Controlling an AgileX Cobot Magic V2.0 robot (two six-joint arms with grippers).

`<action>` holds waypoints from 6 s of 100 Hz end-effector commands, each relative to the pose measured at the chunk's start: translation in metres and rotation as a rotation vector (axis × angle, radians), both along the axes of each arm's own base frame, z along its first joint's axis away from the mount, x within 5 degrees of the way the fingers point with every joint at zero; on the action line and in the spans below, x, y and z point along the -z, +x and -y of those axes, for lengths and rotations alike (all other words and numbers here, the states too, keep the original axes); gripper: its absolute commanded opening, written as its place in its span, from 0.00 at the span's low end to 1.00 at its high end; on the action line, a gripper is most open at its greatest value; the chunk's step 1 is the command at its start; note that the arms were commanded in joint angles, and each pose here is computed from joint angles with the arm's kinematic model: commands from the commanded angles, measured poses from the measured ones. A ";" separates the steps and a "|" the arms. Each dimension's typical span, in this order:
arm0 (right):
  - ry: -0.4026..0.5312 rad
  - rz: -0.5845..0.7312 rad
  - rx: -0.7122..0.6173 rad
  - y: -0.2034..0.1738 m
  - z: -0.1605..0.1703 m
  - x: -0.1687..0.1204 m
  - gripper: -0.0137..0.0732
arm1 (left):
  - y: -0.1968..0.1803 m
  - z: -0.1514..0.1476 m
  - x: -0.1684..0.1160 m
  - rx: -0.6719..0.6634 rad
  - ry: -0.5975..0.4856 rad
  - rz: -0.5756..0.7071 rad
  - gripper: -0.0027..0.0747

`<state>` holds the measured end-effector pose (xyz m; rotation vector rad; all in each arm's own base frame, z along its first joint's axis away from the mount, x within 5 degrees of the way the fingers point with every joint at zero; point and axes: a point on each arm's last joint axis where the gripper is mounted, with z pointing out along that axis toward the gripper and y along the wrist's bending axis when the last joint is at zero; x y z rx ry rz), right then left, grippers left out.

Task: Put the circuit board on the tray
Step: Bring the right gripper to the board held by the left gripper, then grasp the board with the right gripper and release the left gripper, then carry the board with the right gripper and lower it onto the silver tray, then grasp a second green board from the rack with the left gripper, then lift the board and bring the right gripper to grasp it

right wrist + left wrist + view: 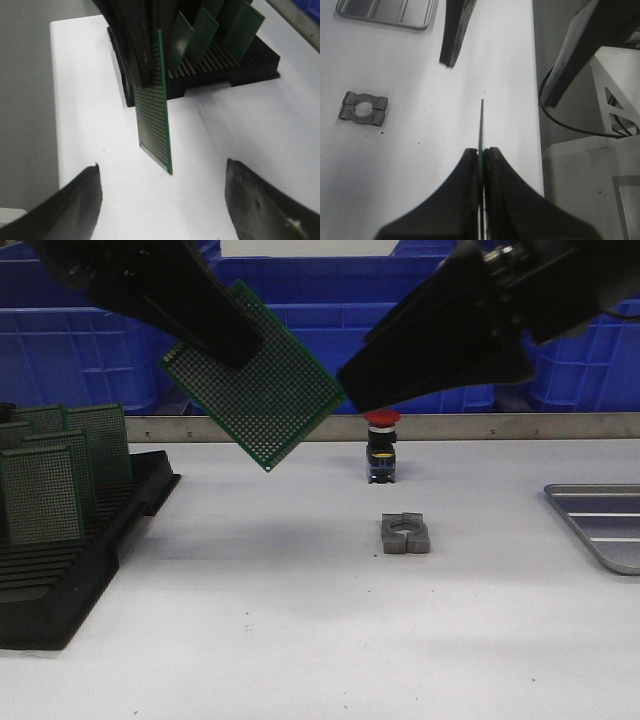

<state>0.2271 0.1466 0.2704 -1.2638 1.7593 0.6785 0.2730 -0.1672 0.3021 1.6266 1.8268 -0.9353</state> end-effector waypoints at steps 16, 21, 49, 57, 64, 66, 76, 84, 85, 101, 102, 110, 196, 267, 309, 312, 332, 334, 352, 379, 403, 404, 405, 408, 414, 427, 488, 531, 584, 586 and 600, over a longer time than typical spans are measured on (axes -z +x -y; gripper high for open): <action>0.069 -0.005 -0.097 0.018 -0.032 -0.011 0.78 | -0.013 0.004 -0.026 0.038 -0.088 0.001 0.01; 0.072 -0.012 -0.103 0.021 -0.035 -0.010 0.77 | -0.013 0.004 -0.026 0.038 -0.088 0.001 0.01; 0.080 -0.019 -0.108 0.020 -0.036 -0.010 0.19 | -0.013 0.004 -0.027 0.035 -0.092 0.000 0.01; 0.088 -0.023 -0.104 0.021 -0.036 -0.011 0.08 | -0.010 0.005 -0.027 0.004 -0.103 0.018 0.01; 0.091 -0.024 -0.102 0.021 -0.036 -0.011 0.08 | -0.007 0.006 -0.029 -0.026 -0.127 0.027 0.01; 0.092 -0.024 -0.102 0.021 -0.036 -0.011 0.08 | -0.006 0.006 -0.030 -0.032 -0.132 0.029 0.01; 0.092 -0.024 -0.101 0.021 -0.036 -0.011 0.08 | -0.006 0.007 -0.032 -0.042 -0.156 0.023 0.05; 0.093 -0.026 -0.101 0.021 -0.036 -0.011 0.08 | -0.006 0.007 -0.031 -0.040 -0.154 0.023 0.21; 0.094 -0.028 -0.100 0.021 -0.036 -0.011 0.08 | -0.006 0.007 -0.031 -0.040 -0.154 0.023 0.22; 0.120 -0.111 -0.061 0.020 -0.036 -0.011 0.08 | -0.005 0.007 -0.031 -0.049 -0.154 0.029 0.65; 0.120 -0.111 -0.061 0.020 -0.036 -0.011 0.08 | -0.005 0.007 -0.031 -0.051 -0.154 0.030 0.67; 0.145 -0.190 -0.016 0.020 -0.036 -0.011 0.08 | -0.003 0.007 -0.031 -0.066 -0.147 0.044 0.77; 0.218 -0.692 0.952 0.085 0.163 0.057 0.08 | 0.004 0.005 -0.028 -0.121 -0.109 0.106 0.77; 0.182 -0.674 1.152 0.096 0.200 0.088 0.80 | 0.006 0.002 -0.025 -0.121 -0.069 0.131 0.77; 0.166 -0.656 1.164 0.096 0.202 0.087 0.92 | 0.023 -0.044 -0.001 -0.090 0.359 0.319 0.77; 0.166 -0.656 1.164 0.096 0.202 0.087 0.92 | 0.024 -0.048 0.000 -0.088 0.390 0.333 0.77; 0.166 -0.657 1.163 0.096 0.202 0.087 0.92 | 0.035 -0.073 0.002 -0.137 0.495 0.396 0.77; 0.166 -0.657 1.163 0.096 0.202 0.087 0.92 | 0.036 -0.074 0.002 -0.142 0.497 0.397 0.77; 0.167 -0.659 1.161 0.096 0.201 0.087 0.92 | 0.042 -0.090 0.002 -0.202 0.509 0.404 0.77; 0.167 -0.660 1.159 0.096 0.201 0.087 0.92 | 0.051 -0.094 0.021 -0.187 0.530 0.326 0.77; 0.168 -0.665 1.154 0.096 0.201 0.087 0.92 | 0.062 -0.095 0.045 -0.162 0.573 0.280 0.77; 0.168 -0.665 1.154 0.096 0.201 0.087 0.92 | 0.063 -0.096 0.046 -0.161 0.575 0.280 0.77; 0.168 -0.665 1.154 0.096 0.201 0.087 0.92 | 0.063 -0.095 0.048 -0.160 0.576 0.277 0.77; 0.168 -0.665 1.154 0.096 0.201 0.087 0.92 | 0.064 -0.095 0.050 -0.159 0.577 0.273 0.77; 0.168 -0.665 1.154 0.096 0.201 0.087 0.92 | 0.065 -0.095 0.053 -0.156 0.579 0.263 0.77; 0.168 -0.665 1.154 0.096 0.201 0.087 0.92 | 0.066 -0.095 0.056 -0.148 0.582 0.246 0.73; 0.170 -0.669 1.147 0.096 0.200 0.087 0.92 | 0.060 -0.090 0.022 -0.039 0.563 0.165 0.01; 0.197 -0.483 0.565 0.102 0.131 0.060 0.92 | 0.060 -0.047 -0.032 -0.105 0.076 0.132 0.01; 0.118 -0.155 -0.118 0.069 0.009 0.049 0.92 | 0.029 0.022 -0.030 0.102 0.045 0.125 0.01; 0.125 -0.157 -0.122 0.068 0.006 0.048 0.92 | 0.028 0.024 -0.030 0.108 0.045 0.125 0.01; 0.204 -0.173 -0.131 0.064 -0.008 0.042 0.92 | 0.022 0.032 -0.030 0.136 0.043 0.125 0.01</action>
